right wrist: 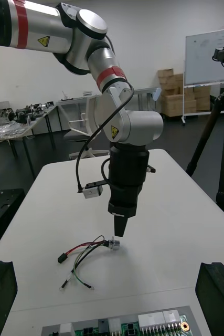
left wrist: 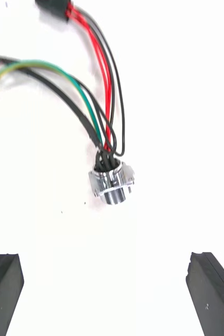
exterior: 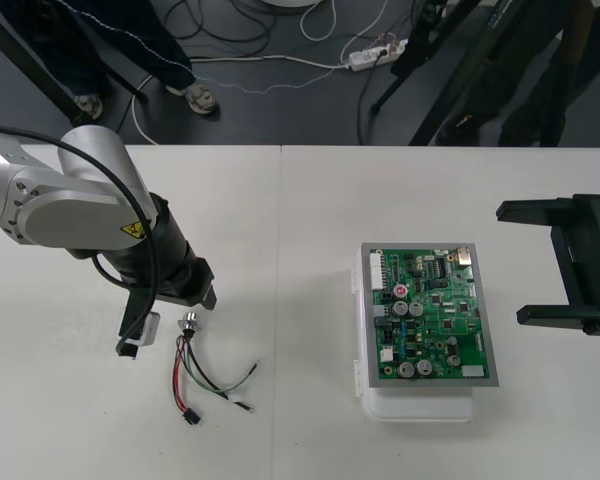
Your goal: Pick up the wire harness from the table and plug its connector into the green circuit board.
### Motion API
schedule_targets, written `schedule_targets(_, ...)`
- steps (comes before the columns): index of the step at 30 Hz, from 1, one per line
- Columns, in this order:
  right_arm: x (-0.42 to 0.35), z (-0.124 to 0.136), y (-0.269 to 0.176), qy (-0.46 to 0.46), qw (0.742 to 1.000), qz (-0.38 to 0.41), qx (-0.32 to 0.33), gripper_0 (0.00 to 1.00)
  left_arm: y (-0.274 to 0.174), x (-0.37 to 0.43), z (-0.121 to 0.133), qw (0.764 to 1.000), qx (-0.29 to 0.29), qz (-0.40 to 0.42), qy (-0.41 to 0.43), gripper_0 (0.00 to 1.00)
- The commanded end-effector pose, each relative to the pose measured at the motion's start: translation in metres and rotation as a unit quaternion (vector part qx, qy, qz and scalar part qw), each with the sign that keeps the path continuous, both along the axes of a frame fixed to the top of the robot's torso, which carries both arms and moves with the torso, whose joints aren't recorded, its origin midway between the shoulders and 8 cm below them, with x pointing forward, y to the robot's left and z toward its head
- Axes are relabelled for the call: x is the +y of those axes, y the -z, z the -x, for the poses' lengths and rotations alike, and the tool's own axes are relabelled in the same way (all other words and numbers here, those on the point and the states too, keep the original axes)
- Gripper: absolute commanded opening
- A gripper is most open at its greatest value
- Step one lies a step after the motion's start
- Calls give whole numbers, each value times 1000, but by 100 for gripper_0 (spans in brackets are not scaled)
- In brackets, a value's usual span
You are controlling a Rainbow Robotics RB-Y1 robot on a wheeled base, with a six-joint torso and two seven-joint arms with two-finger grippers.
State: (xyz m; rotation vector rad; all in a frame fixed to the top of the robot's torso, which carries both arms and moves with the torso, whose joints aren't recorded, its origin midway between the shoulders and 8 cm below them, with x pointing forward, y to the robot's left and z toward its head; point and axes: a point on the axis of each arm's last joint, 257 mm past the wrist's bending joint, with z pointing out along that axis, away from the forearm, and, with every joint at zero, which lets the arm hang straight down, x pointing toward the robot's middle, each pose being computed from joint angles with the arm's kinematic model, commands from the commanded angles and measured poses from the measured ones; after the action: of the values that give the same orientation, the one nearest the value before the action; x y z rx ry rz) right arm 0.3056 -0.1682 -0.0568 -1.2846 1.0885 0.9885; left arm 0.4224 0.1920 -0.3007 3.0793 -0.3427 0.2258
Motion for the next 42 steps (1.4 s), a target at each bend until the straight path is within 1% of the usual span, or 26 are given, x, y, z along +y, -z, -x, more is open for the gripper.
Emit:
schedule_targets(1, 7, 3, -10, -18, 998, 11, -51, 100, 4, -19, -17, 998, -35, 34, 45, 91)
schedule_targets(9, 7, 3, -10, -18, 998, 11, -58, 100, 26, -13, -27, 996, -50, 65, 21, 91)
schedule_targets(25, 3, -1, -9, -12, 998, 9, -53, 100, 66, -8, -7, 994, -40, 101, 1, 92)
schedule_targets(33, 2, -2, -10, -10, 999, 10, -52, 100, 78, -5, -10, 992, -49, 113, -9, 92)
schedule_targets(42, 2, -2, -10, -10, 999, 10, -52, 100, 87, -9, -12, 993, -48, 109, -5, 92)
